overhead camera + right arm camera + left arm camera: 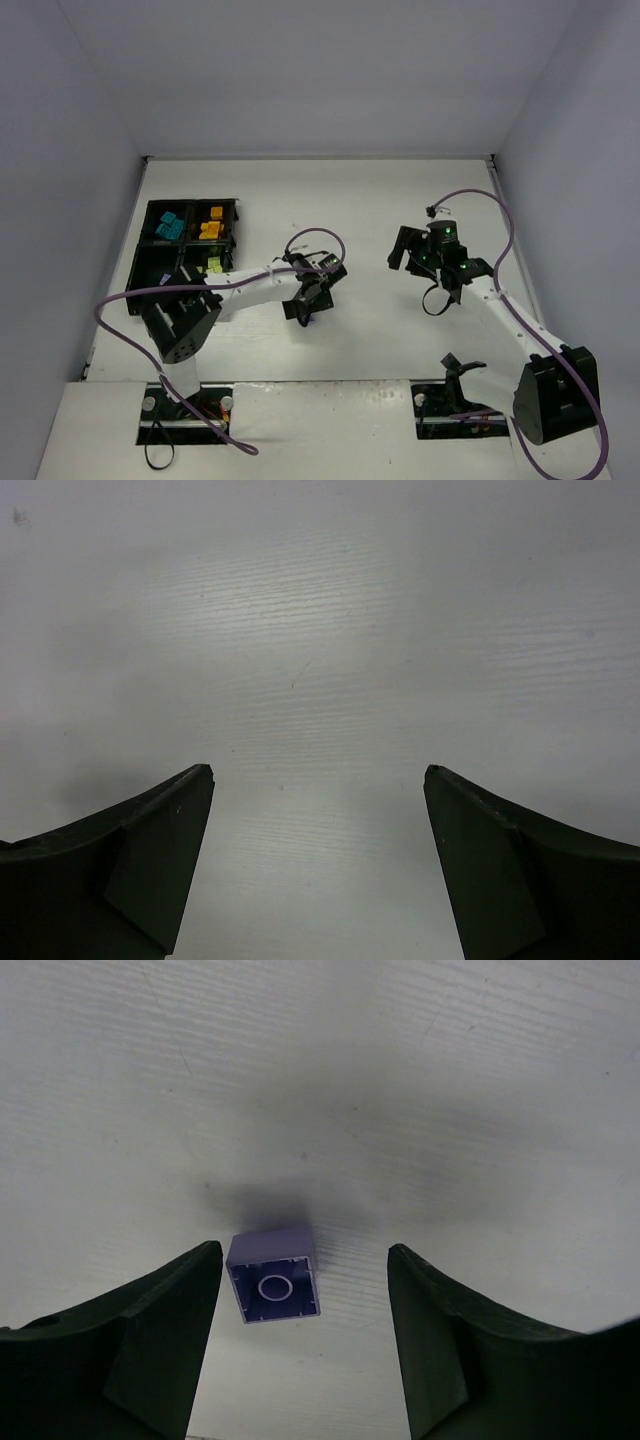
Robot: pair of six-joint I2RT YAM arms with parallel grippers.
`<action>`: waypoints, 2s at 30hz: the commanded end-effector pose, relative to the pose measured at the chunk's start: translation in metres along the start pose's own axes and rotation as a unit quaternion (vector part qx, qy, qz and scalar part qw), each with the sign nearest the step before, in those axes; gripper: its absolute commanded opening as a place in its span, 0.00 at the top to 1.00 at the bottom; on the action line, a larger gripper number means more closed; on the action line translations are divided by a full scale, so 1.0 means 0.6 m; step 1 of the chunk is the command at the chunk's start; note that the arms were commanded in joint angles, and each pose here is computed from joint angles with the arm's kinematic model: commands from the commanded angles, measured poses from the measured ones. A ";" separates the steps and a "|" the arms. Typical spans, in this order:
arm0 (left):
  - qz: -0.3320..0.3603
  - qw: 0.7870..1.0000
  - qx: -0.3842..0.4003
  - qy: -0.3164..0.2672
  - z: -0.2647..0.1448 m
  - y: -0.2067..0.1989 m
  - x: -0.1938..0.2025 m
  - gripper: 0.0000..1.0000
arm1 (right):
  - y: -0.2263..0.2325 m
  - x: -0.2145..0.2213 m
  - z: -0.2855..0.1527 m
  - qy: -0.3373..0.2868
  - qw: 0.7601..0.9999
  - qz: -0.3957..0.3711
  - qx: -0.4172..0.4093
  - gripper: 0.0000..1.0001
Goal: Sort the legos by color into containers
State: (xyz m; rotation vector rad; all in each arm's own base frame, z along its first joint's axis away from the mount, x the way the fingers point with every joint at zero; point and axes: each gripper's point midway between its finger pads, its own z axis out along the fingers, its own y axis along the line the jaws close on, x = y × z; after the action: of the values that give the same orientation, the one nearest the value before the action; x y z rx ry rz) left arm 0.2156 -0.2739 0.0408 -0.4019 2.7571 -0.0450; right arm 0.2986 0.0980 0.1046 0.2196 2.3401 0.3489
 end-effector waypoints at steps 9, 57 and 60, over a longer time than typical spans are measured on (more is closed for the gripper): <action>-0.025 0.999 -0.016 -0.026 -0.022 0.025 -0.010 0.97 | 0.013 -0.007 -0.008 -0.011 1.000 0.001 -0.023 0.17; -0.115 0.951 -0.014 -0.286 -0.328 0.456 -0.410 0.14 | 0.085 -0.159 -0.105 -0.128 0.988 -0.039 -0.082 0.00; -0.096 0.941 0.027 -0.323 -0.397 0.434 -0.390 0.14 | 0.109 -0.217 -0.149 -0.174 0.978 -0.066 -0.095 0.00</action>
State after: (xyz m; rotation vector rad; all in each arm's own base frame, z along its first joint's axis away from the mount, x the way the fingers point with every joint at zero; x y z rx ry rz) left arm 0.2994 0.0551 0.2895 -0.6535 2.0950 0.0361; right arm 0.3142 0.1152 0.1987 0.0740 2.1478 0.4648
